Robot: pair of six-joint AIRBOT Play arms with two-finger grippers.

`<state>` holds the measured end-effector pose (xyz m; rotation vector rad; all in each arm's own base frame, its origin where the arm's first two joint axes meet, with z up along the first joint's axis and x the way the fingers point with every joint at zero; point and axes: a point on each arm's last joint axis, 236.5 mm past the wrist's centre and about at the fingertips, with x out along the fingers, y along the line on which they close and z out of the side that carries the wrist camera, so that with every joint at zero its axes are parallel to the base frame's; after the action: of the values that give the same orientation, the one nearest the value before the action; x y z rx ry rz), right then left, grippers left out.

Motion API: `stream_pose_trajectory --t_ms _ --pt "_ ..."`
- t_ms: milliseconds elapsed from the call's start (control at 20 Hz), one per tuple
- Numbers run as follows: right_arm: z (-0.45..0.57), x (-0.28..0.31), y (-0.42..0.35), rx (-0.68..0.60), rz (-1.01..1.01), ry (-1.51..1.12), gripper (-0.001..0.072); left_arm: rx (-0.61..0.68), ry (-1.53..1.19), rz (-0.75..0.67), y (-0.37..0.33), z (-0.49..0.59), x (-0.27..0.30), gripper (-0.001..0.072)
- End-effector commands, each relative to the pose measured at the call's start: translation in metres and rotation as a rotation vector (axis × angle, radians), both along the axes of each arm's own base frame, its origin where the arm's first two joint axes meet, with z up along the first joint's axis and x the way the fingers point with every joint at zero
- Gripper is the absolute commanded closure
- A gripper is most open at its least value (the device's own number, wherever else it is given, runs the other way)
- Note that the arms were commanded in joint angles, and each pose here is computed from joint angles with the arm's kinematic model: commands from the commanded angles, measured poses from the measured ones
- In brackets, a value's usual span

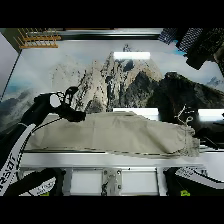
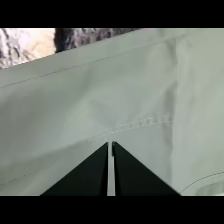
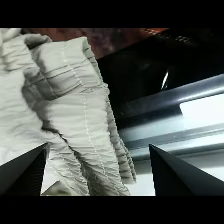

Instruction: Fold the clothes and pants, and hang the long-sleeved shirts on hangers.

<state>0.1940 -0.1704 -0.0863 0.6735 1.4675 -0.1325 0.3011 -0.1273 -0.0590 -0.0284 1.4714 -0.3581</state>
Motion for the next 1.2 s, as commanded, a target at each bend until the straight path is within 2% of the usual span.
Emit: stream_pose_trajectory --t_ms 0,250,300,350,400,550,750,900,1150 --pt "-0.019 0.000 0.001 0.035 0.018 0.018 -0.0004 0.004 0.014 -0.035 -0.011 -0.008 -0.004 0.0673" --pt "-0.025 0.007 0.005 0.068 0.004 -0.004 -0.0004 -0.006 -0.046 0.035 -0.003 -0.006 0.016 0.0672" --pt "-0.024 0.008 0.005 0.067 0.004 -0.004 -0.0004 -0.006 -0.065 0.029 0.000 -0.005 0.021 0.0610" --pt "-0.025 0.007 0.005 0.068 0.004 -0.003 -0.0004 -0.002 -0.094 -0.004 0.005 -0.004 0.027 0.0271" --pt "-0.024 0.007 0.006 0.070 0.004 -0.002 -0.0004 0.003 -0.120 -0.034 0.011 -0.003 0.033 0.0087" --pt "-0.024 0.006 0.007 0.077 0.007 0.001 -0.0004 0.024 -0.091 -0.205 0.029 -0.003 0.043 0.0088" --pt "-0.023 0.005 0.009 0.084 0.010 0.005 -0.0004 0.022 -0.031 -0.310 0.045 -0.022 0.066 0.0088" --pt "-0.022 0.002 0.012 0.096 0.022 0.016 -0.0004 0.002 0.062 -0.422 0.039 -0.041 0.063 0.0089" --pt "-0.022 0.001 0.014 0.101 0.045 0.010 -0.0004 -0.018 0.173 -0.455 0.036 -0.067 0.053 0.0089"
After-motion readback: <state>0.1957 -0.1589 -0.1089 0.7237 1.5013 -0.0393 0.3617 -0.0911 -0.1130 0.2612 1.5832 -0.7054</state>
